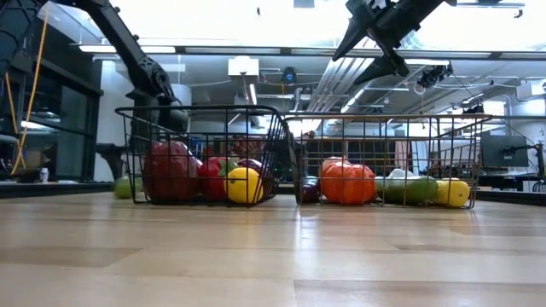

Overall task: Sort produce into baskets
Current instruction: Put the cucumber into the right wire basket

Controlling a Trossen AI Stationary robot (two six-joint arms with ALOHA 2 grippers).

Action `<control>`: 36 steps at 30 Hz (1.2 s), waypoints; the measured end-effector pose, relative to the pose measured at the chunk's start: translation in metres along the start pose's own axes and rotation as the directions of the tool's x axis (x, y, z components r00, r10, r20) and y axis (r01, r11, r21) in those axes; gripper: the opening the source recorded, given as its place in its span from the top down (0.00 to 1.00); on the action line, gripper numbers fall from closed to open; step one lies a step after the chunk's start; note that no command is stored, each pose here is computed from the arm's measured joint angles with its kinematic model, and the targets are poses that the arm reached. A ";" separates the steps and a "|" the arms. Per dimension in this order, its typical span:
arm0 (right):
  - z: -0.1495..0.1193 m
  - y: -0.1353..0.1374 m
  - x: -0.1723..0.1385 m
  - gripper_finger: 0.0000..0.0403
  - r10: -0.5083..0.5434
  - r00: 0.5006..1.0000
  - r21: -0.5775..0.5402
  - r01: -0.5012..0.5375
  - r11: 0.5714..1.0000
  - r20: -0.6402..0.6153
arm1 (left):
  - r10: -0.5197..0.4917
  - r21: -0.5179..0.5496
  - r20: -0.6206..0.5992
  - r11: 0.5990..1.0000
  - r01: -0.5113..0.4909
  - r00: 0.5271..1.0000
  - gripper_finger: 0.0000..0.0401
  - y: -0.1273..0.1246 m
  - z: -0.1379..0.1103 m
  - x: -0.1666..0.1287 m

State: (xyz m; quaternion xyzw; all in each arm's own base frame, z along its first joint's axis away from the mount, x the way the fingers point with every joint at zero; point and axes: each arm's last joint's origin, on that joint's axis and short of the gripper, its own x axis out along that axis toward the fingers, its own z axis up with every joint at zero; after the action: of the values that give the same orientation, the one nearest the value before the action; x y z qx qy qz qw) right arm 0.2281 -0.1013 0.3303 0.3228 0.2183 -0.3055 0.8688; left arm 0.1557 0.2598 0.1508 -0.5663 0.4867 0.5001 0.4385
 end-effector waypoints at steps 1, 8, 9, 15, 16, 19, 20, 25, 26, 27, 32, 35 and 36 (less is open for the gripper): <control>0.000 0.000 0.000 0.14 0.000 1.000 0.000 0.000 1.000 0.000 | 0.001 0.002 -0.001 1.000 -0.001 1.000 0.01 0.000 -0.001 0.002; 0.000 0.000 0.000 0.14 0.000 1.000 0.000 0.000 1.000 0.000 | 0.006 0.024 0.029 1.000 -0.007 1.000 0.01 -0.007 -0.005 0.004; 0.000 0.000 0.000 0.14 0.000 1.000 0.000 0.000 1.000 0.000 | 0.009 0.027 0.025 1.000 -0.010 1.000 0.01 -0.007 -0.006 0.004; 0.000 0.000 0.000 0.14 0.000 1.000 0.000 0.000 1.000 0.000 | 0.020 0.058 0.013 0.998 -0.021 1.000 0.01 -0.008 -0.008 0.004; 0.000 0.000 0.000 0.14 0.000 1.000 0.000 0.000 1.000 0.000 | 0.027 0.063 0.005 0.998 -0.027 1.000 0.01 -0.007 -0.009 0.004; 0.000 0.000 0.000 0.14 0.000 1.000 0.000 0.000 1.000 0.000 | 0.057 0.102 -0.027 0.993 -0.053 0.998 0.01 -0.004 -0.012 0.004; 0.000 0.000 0.000 0.14 0.000 1.000 0.000 0.000 1.000 0.000 | 0.068 0.117 -0.034 0.991 -0.064 0.997 0.01 -0.004 -0.013 0.004; 0.000 0.000 0.000 0.14 0.000 1.000 0.000 0.000 1.000 0.000 | 0.127 0.210 -0.033 0.971 -0.117 0.991 0.01 -0.005 -0.019 0.004; 0.000 0.000 0.000 0.14 0.000 1.000 0.000 0.000 1.000 0.000 | 0.131 0.223 -0.030 0.967 -0.121 0.991 0.01 -0.006 -0.020 0.004; 0.000 0.000 0.000 0.14 0.000 1.000 0.000 0.000 1.000 0.000 | 0.135 0.239 -0.027 0.963 -0.124 0.991 0.01 -0.007 -0.021 0.004; 0.000 0.000 0.000 0.14 0.000 1.000 0.000 0.000 1.000 0.000 | 0.160 0.343 -0.014 0.928 -0.145 0.987 0.01 -0.012 -0.027 0.005; 0.000 0.000 0.000 0.14 0.000 1.000 0.000 0.000 1.000 0.000 | 0.175 0.375 0.000 0.913 -0.162 0.985 0.01 -0.016 -0.031 0.005; 0.000 0.000 0.000 0.14 0.000 1.000 0.000 0.000 1.000 0.000 | 0.178 0.384 0.004 0.908 -0.166 0.984 0.01 -0.018 -0.033 0.005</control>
State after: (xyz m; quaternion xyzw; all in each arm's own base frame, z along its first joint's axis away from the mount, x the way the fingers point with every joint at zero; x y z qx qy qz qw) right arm 0.2280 -0.1013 0.3304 0.3228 0.2181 -0.3055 0.8688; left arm 0.1777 0.2296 0.1493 -0.4324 0.6297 0.4233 0.4872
